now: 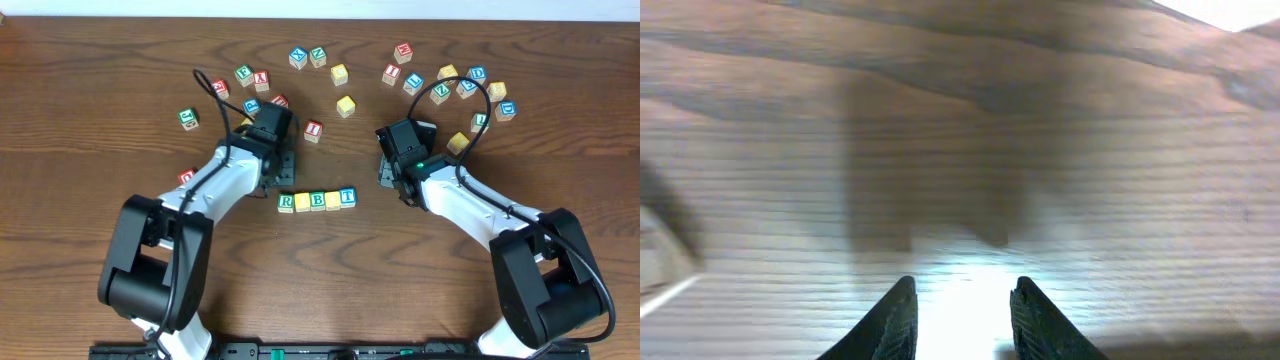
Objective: Spell out ROBOT
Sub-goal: 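Lower the left gripper beside the green R block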
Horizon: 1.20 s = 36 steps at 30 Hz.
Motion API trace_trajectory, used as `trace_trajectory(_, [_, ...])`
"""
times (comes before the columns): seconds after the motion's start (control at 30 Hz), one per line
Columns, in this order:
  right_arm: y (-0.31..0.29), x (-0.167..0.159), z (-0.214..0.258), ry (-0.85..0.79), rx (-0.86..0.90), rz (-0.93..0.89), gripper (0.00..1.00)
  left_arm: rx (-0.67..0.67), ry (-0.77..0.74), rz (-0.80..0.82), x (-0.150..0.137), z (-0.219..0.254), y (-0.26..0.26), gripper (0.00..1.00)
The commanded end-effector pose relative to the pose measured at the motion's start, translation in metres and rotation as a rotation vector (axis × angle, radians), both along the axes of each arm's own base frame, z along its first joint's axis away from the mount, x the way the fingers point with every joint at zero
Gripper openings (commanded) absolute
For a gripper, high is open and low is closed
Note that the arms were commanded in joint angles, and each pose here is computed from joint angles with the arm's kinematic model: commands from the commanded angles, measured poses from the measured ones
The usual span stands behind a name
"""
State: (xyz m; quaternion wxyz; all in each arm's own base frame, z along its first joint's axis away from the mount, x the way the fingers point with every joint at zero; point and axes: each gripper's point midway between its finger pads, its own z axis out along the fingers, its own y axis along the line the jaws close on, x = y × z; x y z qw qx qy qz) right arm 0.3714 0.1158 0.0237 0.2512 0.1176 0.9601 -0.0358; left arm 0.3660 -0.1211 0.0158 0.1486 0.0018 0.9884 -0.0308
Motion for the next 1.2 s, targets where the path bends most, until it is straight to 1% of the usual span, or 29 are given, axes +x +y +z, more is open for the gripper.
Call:
trace_trajectory(0.0, [0.001, 0.007, 0.015, -0.039, 0.009, 0.0, 0.71, 0.024, -0.022, 0.057, 0.012, 0.011, 0.02, 0.28])
trace_trajectory(0.07, [0.001, 0.007, 0.015, -0.039, 0.009, 0.0, 0.71, 0.027, -0.011, 0.079, 0.011, 0.012, 0.029, 0.28])
trace_trajectory(0.17, [0.001, 0.007, 0.015, -0.039, 0.009, 0.0, 0.71, 0.017, 0.029, 0.096, 0.003, 0.012, 0.037, 0.28])
trace_trajectory(0.3, [0.001, 0.007, 0.015, -0.039, 0.009, 0.0, 0.72, -0.006, 0.123, 0.089, -0.021, 0.013, 0.036, 0.28])
trace_trajectory(0.43, [0.001, 0.007, 0.015, -0.04, 0.009, 0.0, 0.72, 0.007, 0.219, 0.086, -0.046, 0.013, 0.039, 0.28])
trace_trajectory(0.53, [0.001, 0.007, 0.015, -0.04, 0.009, 0.0, 0.72, 0.001, 0.267, 0.06, -0.058, 0.013, 0.037, 0.28])
trace_trajectory(0.67, [0.001, 0.007, 0.015, -0.039, 0.01, 0.0, 0.71, -0.028, 0.289, 0.032, -0.063, 0.014, 0.032, 0.28])
trace_trajectory(0.9, [0.001, 0.007, 0.015, -0.039, 0.01, 0.001, 0.71, -0.045, 0.288, 0.024, -0.062, 0.014, 0.029, 0.27])
trace_trajectory(1.03, [0.001, 0.007, 0.015, -0.039, 0.01, 0.001, 0.71, -0.132, 0.287, -0.05, -0.062, 0.017, 0.012, 0.27])
trace_trajectory(1.17, [0.001, 0.007, 0.015, -0.038, 0.009, 0.001, 0.71, -0.14, 0.274, -0.052, -0.059, 0.017, 0.01, 0.27])
